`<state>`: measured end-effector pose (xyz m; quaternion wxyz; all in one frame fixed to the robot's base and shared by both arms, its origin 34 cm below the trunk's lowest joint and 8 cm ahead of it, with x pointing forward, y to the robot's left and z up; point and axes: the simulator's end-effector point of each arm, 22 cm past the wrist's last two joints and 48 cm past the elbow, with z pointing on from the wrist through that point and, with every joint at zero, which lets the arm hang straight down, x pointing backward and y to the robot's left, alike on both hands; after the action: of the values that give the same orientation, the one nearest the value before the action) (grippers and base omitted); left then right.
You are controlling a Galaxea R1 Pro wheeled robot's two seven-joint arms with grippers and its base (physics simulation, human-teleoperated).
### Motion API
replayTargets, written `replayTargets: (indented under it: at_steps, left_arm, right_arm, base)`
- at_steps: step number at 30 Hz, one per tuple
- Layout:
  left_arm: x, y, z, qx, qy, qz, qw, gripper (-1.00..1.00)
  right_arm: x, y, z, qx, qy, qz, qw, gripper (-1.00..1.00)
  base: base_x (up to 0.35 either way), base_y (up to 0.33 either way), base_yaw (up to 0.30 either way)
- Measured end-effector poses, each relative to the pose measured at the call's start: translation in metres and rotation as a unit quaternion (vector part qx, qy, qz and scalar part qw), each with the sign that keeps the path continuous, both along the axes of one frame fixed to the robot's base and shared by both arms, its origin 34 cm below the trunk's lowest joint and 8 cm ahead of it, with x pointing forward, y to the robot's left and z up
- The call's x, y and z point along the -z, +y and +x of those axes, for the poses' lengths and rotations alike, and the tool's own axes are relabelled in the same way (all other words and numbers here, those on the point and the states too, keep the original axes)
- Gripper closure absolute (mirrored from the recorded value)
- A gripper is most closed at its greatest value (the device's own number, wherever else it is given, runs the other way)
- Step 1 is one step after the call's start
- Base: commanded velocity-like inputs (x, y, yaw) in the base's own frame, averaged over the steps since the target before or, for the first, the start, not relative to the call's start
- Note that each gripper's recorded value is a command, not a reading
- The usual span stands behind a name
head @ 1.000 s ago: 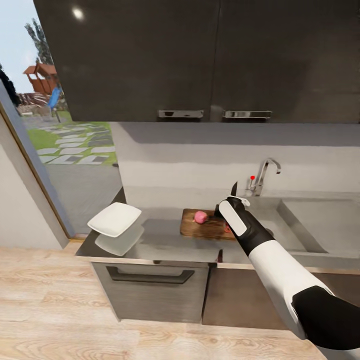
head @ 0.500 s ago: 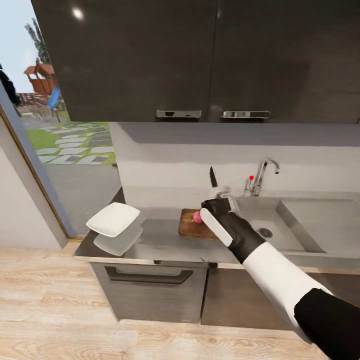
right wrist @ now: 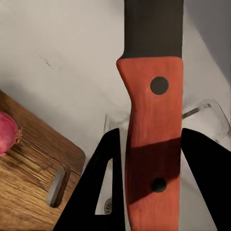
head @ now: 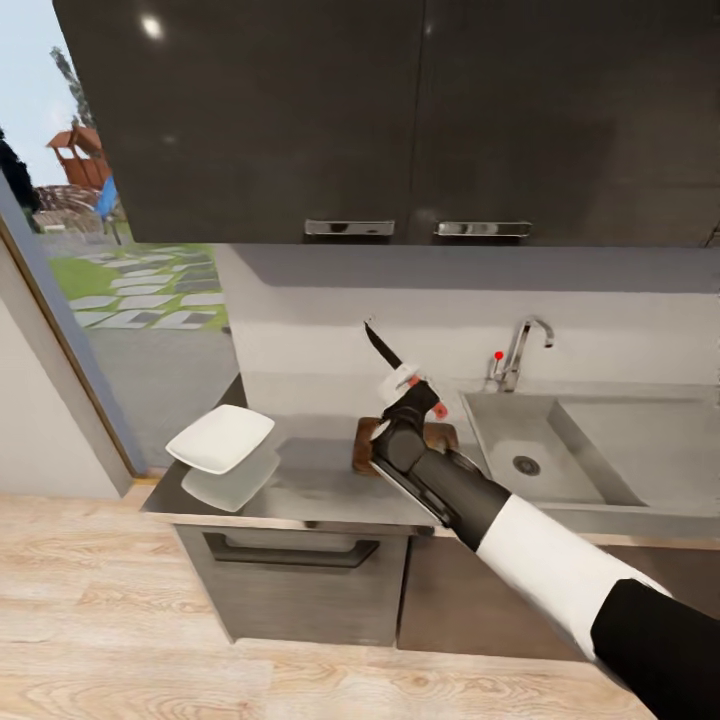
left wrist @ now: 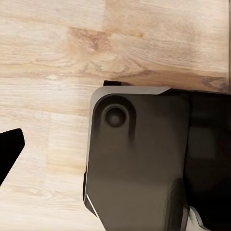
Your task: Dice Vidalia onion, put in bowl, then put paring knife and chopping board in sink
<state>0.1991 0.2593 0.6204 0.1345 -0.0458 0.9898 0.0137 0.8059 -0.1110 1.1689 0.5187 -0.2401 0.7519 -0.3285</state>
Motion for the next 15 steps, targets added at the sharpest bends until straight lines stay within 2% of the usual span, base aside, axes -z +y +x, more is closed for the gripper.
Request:
replayTargets:
  at_steps: [8, 11, 15]
  left_arm:
    - [0.000, 0.000, 0.000, 0.000, 0.000, 0.000, 1.0000, -1.00]
    - [0.000, 0.000, 0.000, 0.000, 0.000, 0.000, 1.0000, -1.00]
    - [0.000, 0.000, 0.000, 0.000, 0.000, 0.000, 1.0000, -1.00]
  right_arm:
    - [0.020, 0.015, -0.004, -0.035, 0.027, -0.015, 0.9989, 1.00]
    - [0.034, 0.011, -0.006, -0.040, 0.036, -0.042, 0.9977, 1.00]
    - [0.060, 0.004, -0.009, -0.046, 0.050, -0.096, 0.9931, 1.00]
  base:
    - [0.000, -0.207, 0.000]
    - [0.000, -0.171, 0.000]
    - [0.000, -0.105, 0.000]
